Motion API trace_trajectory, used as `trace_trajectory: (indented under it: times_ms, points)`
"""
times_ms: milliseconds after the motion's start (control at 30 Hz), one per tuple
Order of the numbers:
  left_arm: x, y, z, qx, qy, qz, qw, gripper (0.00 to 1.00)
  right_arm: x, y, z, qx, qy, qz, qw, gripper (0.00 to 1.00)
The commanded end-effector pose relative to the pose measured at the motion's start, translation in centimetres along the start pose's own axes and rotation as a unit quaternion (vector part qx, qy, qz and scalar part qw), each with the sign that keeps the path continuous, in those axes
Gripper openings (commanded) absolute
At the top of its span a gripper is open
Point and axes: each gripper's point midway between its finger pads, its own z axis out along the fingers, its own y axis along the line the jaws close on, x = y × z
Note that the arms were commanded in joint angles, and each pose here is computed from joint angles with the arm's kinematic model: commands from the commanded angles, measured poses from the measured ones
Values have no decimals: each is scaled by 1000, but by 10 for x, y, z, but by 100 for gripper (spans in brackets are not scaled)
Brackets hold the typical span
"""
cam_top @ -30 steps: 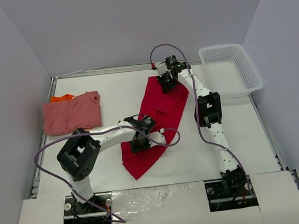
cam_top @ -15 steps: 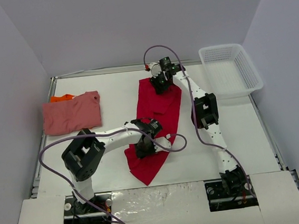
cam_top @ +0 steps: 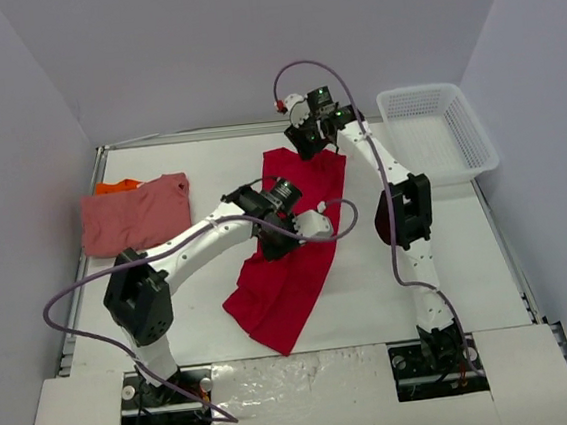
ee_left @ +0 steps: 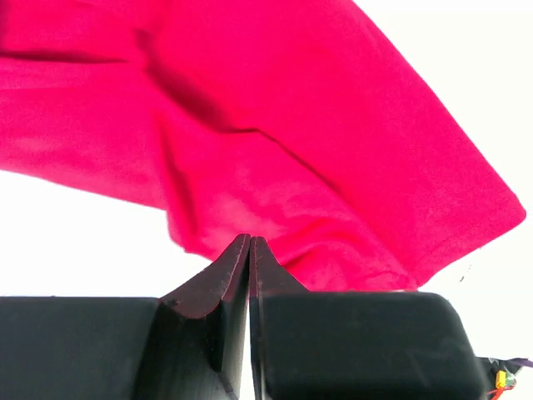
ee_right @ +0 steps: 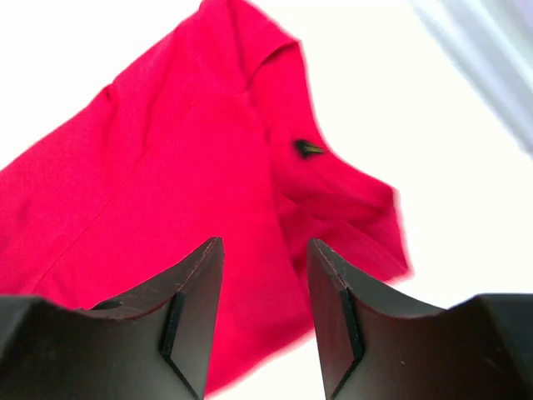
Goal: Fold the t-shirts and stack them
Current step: Rotate the tshirt 90 degrees
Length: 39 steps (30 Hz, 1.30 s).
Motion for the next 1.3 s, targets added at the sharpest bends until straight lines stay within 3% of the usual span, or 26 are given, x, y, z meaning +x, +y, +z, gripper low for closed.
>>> trace_trajectory:
  times_ms: [0, 100, 133, 167, 200, 400, 667, 1267]
  points:
    - [-8, -1, -57, -9, -42, -2, 999, 2, -44, -16, -71, 60, -52, -15, 997, 40]
    - [-8, 19, -66, -39, -62, -20, 997, 3, -31, -23, -84, 67, -40, -1, 997, 28]
    - [-7, 25, -67, -47, -67, -28, 996, 2, -25, -26, -87, 67, -37, 4, 997, 11]
    - [-7, 31, -67, -54, -72, -36, 995, 2, -21, -27, -90, 67, -34, 8, 997, 2]
    - [-6, 43, -67, -64, -86, -58, 993, 2, -11, -26, -93, 67, -22, 16, 997, 0]
    - [-14, 83, -59, -82, -124, -92, 985, 2, 30, -16, -103, 58, 20, 40, 997, 0]
    - [-28, 132, -26, -70, -146, -123, 979, 2, 85, 2, -86, 11, 78, 76, 994, 0]
    - [-29, 187, 14, -133, -146, -161, 967, 2, 125, 21, -25, -68, 141, 117, 981, 0]
